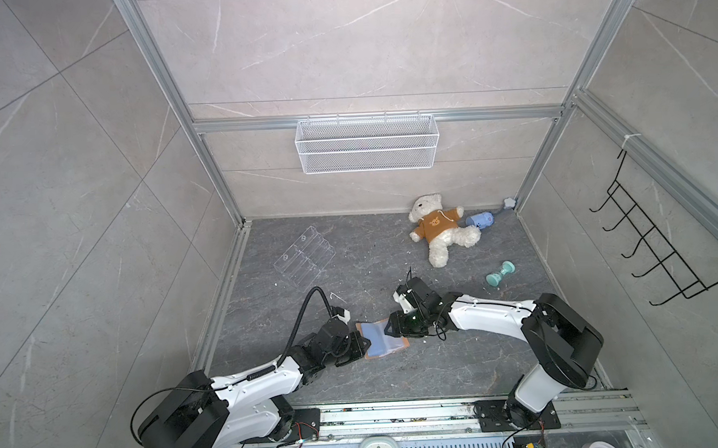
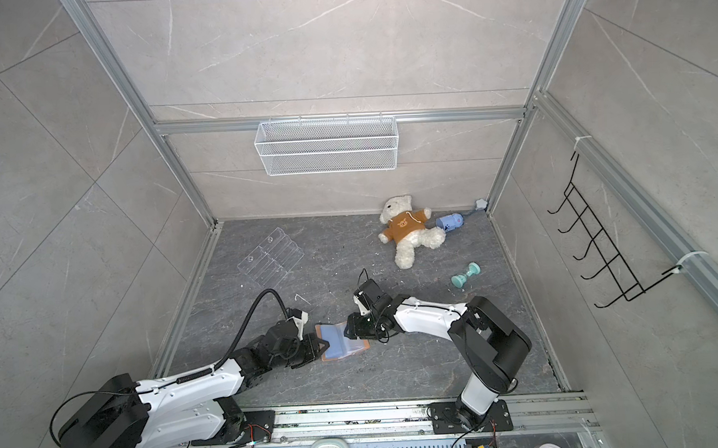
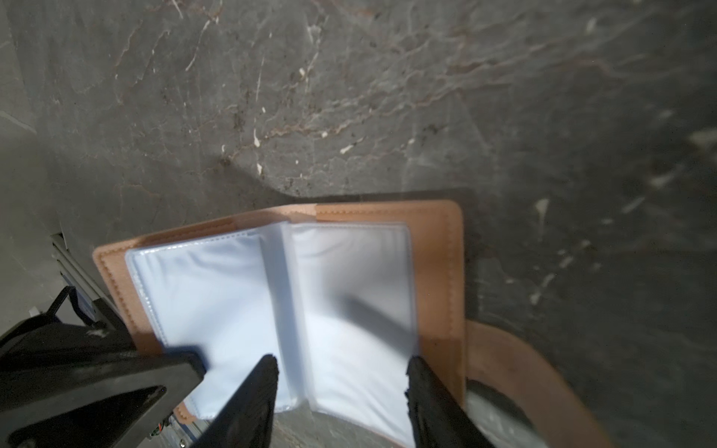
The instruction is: Take the credit cards out of the card holder
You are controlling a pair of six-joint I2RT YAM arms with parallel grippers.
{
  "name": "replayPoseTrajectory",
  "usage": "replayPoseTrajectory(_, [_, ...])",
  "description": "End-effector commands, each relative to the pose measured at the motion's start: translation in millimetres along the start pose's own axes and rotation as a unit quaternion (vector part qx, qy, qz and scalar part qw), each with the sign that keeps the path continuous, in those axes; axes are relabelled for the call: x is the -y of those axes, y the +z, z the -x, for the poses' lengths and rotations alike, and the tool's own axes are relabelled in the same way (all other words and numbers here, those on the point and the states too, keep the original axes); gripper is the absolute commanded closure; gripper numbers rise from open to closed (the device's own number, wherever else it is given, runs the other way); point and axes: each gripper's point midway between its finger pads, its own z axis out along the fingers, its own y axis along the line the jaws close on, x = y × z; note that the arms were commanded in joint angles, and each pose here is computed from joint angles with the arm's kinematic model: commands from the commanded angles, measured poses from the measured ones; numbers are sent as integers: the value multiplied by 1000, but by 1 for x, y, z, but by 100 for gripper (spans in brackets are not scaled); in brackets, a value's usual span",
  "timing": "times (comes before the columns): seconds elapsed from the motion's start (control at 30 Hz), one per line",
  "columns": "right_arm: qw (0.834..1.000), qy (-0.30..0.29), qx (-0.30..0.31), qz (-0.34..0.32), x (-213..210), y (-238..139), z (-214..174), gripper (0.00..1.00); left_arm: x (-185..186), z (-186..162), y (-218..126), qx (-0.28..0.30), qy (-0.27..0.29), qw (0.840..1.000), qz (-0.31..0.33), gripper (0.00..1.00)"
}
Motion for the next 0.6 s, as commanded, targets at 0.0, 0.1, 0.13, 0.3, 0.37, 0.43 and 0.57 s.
replayPoseTrajectory(0.0, [1000, -11, -9, -21, 7, 2, 0, 44, 4, 2, -1, 2, 15, 1000, -9, 100])
replayPoseTrajectory(0.1, [1000, -11, -12, -25, 9, 7, 1, 44, 5, 2, -1, 1, 16, 1000, -10, 100])
replayPoseTrajectory(0.13, [1000, -10, -13, -21, 8, 8, 0, 44, 4, 2, -1, 1, 16, 1000, -9, 100])
replayPoseTrajectory(0.3, [999, -10, -19, -28, 13, 11, -4, 45, 1, 1, -2, 2, 14, 1000, -7, 100])
replayPoseTrajectory(0.37, [999, -12, -23, -30, 15, 13, -8, 46, -1, 0, -1, 1, 13, 1000, -7, 100])
replayPoseTrajectory(0.43, [999, -21, -30, -33, 12, 16, -13, 46, -4, -1, 0, 0, 12, 1000, -3, 100])
replayPoseTrajectory(0.57, [999, -16, -40, 1, 0, 24, -22, 46, -8, -2, 1, -2, 12, 1000, 1, 100])
